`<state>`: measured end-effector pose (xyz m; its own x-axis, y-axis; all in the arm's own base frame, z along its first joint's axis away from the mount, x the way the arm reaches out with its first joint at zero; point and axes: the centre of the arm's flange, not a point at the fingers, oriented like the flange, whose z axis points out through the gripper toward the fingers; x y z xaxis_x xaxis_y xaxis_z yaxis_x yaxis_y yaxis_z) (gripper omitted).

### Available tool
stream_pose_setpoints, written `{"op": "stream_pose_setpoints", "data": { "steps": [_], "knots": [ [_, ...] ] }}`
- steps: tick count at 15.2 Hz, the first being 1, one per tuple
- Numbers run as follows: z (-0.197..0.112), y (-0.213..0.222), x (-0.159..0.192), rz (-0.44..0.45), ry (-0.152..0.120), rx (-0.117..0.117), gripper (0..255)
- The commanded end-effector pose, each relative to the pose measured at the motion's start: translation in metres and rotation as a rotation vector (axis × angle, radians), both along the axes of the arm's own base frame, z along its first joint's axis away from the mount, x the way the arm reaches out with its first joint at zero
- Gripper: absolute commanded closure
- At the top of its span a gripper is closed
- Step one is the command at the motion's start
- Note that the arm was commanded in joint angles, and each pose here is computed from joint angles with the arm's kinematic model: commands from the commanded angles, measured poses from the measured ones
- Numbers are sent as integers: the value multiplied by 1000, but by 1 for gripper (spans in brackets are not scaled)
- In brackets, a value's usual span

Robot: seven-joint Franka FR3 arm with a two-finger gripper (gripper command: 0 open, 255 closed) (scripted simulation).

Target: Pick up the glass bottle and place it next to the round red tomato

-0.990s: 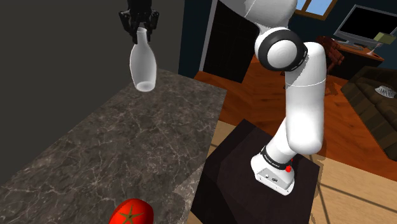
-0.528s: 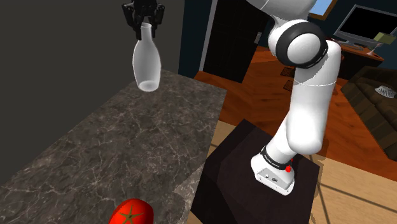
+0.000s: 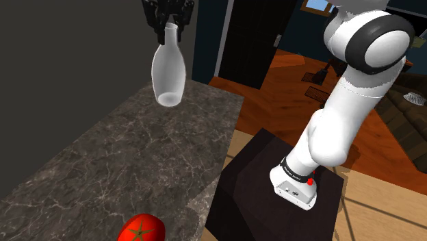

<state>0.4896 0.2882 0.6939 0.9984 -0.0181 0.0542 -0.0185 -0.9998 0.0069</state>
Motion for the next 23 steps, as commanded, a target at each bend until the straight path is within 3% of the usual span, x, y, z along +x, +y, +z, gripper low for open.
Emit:
{"op": "stream_pose_setpoints", "data": {
  "steps": [1, 19, 23],
  "knots": [
    [11, 7, -23, -1, 0, 0, 255],
    [97, 71, -236, -1, 0, 0, 255],
    [76, 71, -236, -1, 0, 0, 255]
  ]
}}
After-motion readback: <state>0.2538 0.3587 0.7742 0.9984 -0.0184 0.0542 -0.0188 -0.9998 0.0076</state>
